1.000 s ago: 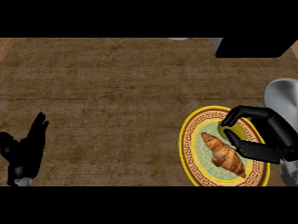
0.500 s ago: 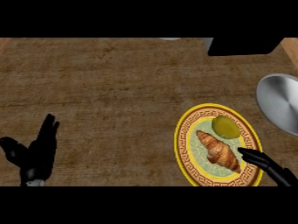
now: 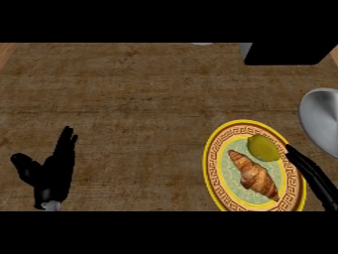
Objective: Pick the croissant from the plate and place it in the pan
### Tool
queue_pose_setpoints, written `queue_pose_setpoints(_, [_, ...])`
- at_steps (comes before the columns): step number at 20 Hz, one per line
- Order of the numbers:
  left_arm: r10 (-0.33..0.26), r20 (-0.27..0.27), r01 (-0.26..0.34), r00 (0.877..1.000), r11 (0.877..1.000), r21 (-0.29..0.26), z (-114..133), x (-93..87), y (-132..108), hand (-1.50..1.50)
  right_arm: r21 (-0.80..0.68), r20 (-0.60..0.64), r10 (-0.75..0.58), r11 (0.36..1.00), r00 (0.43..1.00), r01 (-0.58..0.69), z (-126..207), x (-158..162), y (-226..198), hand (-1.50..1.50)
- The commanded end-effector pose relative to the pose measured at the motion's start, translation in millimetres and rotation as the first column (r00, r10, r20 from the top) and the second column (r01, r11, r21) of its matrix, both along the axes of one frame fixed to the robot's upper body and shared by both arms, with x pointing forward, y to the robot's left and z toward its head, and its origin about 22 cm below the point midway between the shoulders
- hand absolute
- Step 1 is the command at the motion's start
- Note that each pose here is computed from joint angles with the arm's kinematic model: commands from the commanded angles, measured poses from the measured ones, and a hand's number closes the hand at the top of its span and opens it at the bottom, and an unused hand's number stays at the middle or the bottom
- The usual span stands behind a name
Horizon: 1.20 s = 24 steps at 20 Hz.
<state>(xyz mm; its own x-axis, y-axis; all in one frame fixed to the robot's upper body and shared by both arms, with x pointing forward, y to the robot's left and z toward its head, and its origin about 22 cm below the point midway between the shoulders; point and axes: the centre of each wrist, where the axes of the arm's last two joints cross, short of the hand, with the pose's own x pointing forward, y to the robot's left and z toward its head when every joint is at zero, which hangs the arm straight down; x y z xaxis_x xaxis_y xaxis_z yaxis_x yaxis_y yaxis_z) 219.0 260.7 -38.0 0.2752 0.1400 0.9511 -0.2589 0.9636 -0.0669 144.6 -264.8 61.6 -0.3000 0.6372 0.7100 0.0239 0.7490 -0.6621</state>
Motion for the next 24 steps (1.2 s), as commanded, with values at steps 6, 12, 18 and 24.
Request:
queue_pose_setpoints(6, [-0.049,-0.017,0.049,0.999,0.999,-0.019,5,16.4,-17,0.00,-0.491,-0.279,-0.112,0.870,0.954,-0.041,33,33,2,-1.50])
queue_pose_setpoints(12, [-0.051,-0.027,0.050,0.998,0.998,-0.028,-6,13.4,-1,0.00,-0.605,-0.355,-0.129,0.787,0.926,-0.122,52,78,41,-1.50])
queue_pose_setpoints(18, [-0.032,-0.044,0.032,0.999,0.999,-0.019,12,19.4,-4,0.00,-0.660,-0.436,-0.148,0.723,0.888,-0.203,39,93,58,-1.50])
queue_pose_setpoints(24, [-0.024,-0.024,0.024,0.999,0.999,-0.031,-11,1.1,-19,0.00,-0.650,-0.609,-0.165,0.665,0.776,-0.368,23,99,50,-1.50])
